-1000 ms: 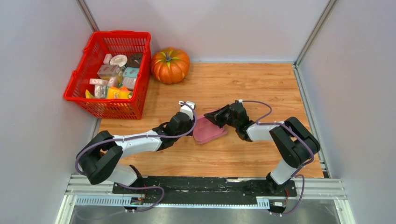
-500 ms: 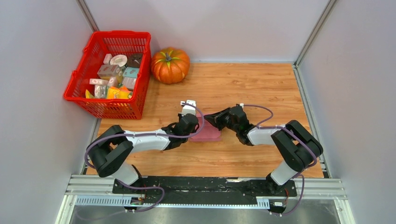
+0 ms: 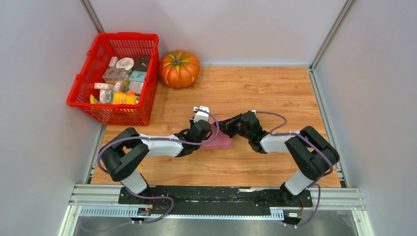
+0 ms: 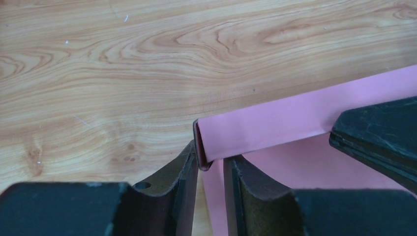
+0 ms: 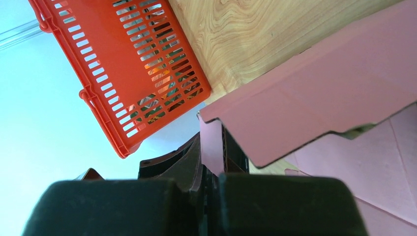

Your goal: Fold the paper box

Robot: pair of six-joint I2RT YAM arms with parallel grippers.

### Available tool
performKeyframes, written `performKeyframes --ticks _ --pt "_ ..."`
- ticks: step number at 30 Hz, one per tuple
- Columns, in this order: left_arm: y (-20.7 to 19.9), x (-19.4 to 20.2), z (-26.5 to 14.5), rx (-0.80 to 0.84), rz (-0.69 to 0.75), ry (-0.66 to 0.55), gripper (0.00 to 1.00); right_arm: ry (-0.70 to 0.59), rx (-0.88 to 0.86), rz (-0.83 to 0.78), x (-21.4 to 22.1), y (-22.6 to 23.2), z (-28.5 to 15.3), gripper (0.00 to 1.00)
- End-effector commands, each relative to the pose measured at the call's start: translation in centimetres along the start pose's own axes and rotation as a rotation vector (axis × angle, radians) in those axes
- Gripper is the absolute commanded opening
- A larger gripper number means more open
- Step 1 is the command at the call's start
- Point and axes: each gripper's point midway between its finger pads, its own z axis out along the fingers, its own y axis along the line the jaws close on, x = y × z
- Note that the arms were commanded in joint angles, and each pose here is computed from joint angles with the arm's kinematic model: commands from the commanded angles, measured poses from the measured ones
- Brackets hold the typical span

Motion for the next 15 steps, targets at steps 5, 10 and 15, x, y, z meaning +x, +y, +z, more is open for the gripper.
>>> performKeyframes --ticks 5,10,15 --pt "0.2 -2.4 1.4 -0.077 0.001 -0.064 0.1 0.036 0.037 0.038 0.7 -1.5 0.0 0.0" --pt "2.1 -2.0 1.1 -0.265 -0.045 0.052 0.0 0.03 0.048 0.059 0.7 -1.7 0.1 0.0" --pt "2.4 -0.5 1.0 -0.273 -0.028 0.098 0.0 0.017 0.073 0.058 0.7 -1.8 0.0 0.0"
